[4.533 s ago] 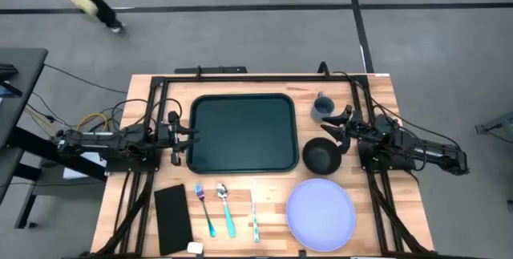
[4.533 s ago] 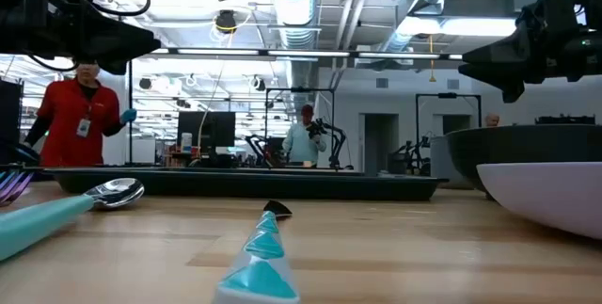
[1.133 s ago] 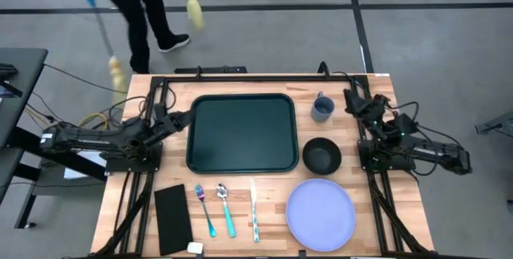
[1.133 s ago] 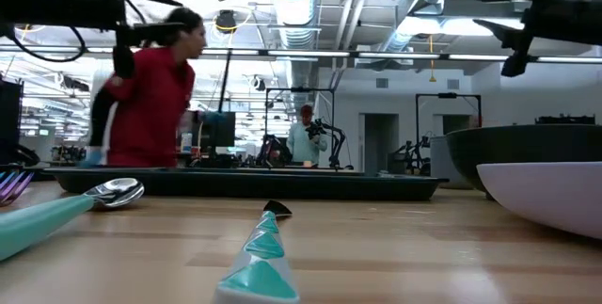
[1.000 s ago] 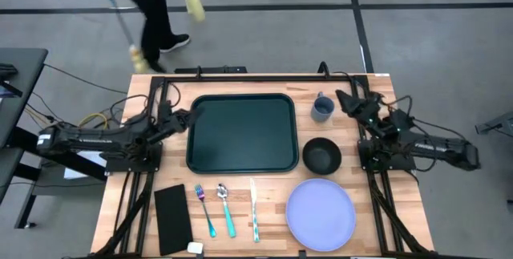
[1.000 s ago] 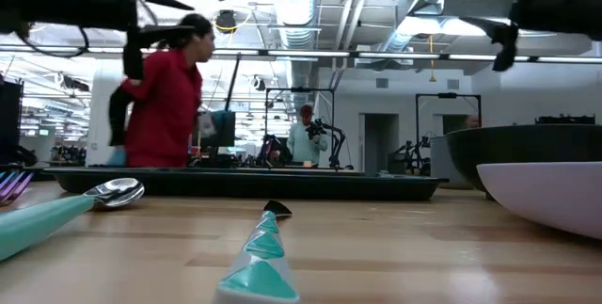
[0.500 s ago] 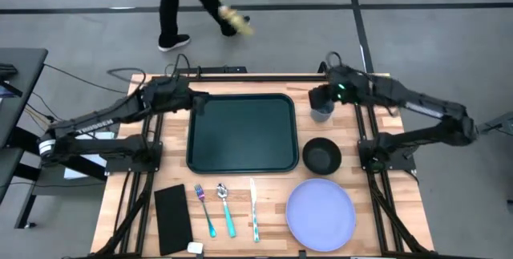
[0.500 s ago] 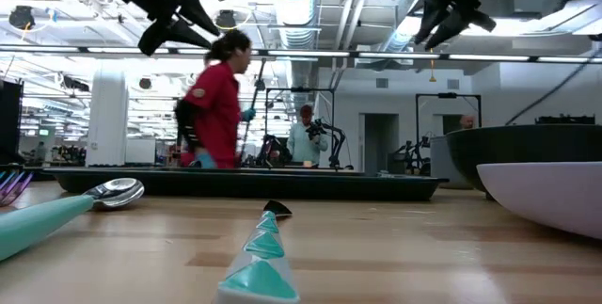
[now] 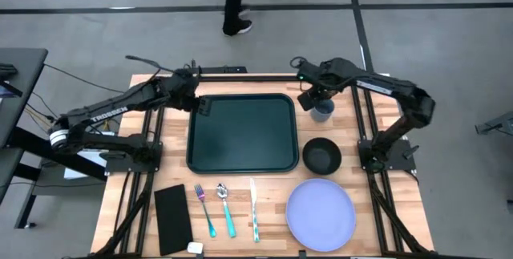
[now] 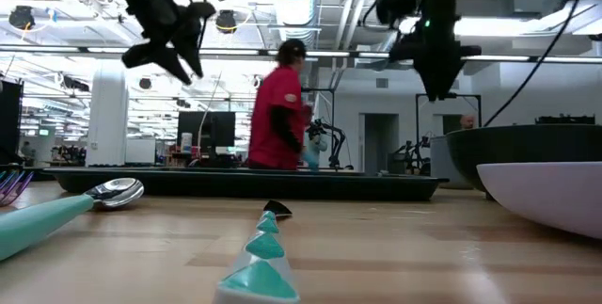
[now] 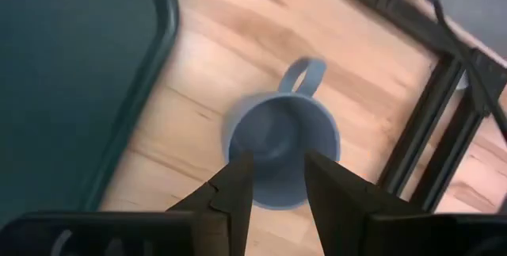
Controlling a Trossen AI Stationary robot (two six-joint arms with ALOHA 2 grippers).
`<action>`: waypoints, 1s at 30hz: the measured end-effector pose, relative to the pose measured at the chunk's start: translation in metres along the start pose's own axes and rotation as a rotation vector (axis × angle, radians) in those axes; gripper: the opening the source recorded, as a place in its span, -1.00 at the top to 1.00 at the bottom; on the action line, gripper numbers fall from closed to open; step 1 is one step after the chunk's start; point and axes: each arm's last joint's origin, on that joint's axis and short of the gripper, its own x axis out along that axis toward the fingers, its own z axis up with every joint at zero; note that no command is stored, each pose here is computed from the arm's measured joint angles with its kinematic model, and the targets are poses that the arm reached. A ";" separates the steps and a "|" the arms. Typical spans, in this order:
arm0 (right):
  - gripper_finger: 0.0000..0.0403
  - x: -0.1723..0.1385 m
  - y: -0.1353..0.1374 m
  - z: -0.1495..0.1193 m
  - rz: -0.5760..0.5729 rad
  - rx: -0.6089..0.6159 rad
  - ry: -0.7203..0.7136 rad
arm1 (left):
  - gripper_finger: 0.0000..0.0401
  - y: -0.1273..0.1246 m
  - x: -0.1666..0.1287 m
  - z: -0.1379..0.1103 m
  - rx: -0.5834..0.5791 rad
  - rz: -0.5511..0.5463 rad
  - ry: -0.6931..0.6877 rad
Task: Set up tray
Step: Put the blue mug on the green serving tray
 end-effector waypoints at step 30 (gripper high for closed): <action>0.47 0.070 0.034 0.005 -0.066 0.138 0.173 | 0.39 -0.004 0.023 -0.011 0.282 0.068 0.152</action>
